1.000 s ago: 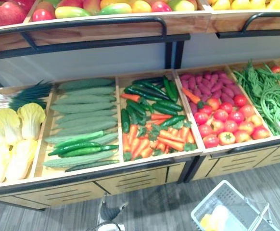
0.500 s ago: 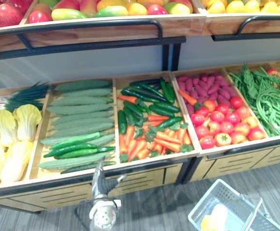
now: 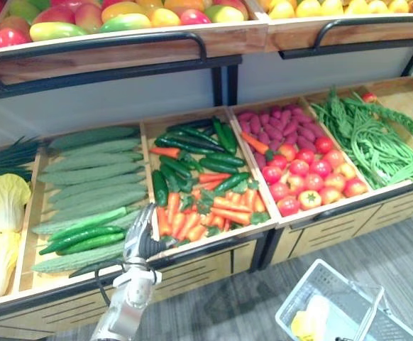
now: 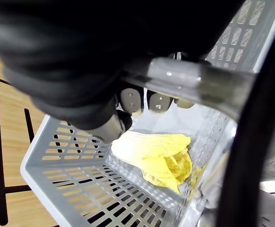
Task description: Pick vegetable in the basket
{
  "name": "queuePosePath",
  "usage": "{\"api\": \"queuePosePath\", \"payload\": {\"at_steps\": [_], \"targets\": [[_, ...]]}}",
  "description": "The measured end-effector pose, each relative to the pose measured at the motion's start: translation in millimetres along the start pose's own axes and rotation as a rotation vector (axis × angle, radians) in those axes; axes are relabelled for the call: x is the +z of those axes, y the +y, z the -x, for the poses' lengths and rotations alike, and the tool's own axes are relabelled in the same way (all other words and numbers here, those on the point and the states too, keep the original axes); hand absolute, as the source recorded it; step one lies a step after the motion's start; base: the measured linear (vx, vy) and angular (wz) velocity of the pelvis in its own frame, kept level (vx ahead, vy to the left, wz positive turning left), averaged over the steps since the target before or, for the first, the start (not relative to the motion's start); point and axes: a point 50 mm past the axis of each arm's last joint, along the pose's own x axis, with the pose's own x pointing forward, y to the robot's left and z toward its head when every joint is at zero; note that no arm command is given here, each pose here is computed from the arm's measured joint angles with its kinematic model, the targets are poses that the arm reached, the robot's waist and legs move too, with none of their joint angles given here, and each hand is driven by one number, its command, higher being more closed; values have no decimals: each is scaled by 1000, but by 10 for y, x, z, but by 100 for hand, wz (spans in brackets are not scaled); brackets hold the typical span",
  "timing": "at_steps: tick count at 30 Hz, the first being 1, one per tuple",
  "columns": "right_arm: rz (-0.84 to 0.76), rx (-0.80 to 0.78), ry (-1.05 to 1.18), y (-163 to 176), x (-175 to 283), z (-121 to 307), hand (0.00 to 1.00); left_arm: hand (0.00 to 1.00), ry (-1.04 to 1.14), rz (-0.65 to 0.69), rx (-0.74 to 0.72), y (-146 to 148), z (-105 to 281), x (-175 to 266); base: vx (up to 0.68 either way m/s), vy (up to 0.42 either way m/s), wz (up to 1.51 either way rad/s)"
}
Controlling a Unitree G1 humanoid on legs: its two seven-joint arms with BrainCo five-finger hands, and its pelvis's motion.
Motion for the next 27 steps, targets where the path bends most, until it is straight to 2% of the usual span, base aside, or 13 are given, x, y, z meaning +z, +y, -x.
{"api": "queuePosePath", "payload": {"at_steps": [5, 11, 18, 27], "targets": [[0, 7, -26, -9, 61, -10, 100, 0, -35, -87, -92, -69, -63, -26, -10, -2, -25], [27, 13, -73, -40, 164, -20, 100, 0, -187, -265, -166, -38, -275, 88, 22, -14, -25], [28, 12, -91, -45, 190, -20, 100, 0, -254, -329, -219, -147, -358, 191, 47, -17, -20], [56, 5, -124, -66, 261, -26, 100, 0, -255, -394, -218, -140, -480, 195, -12, -15, -6]]}}
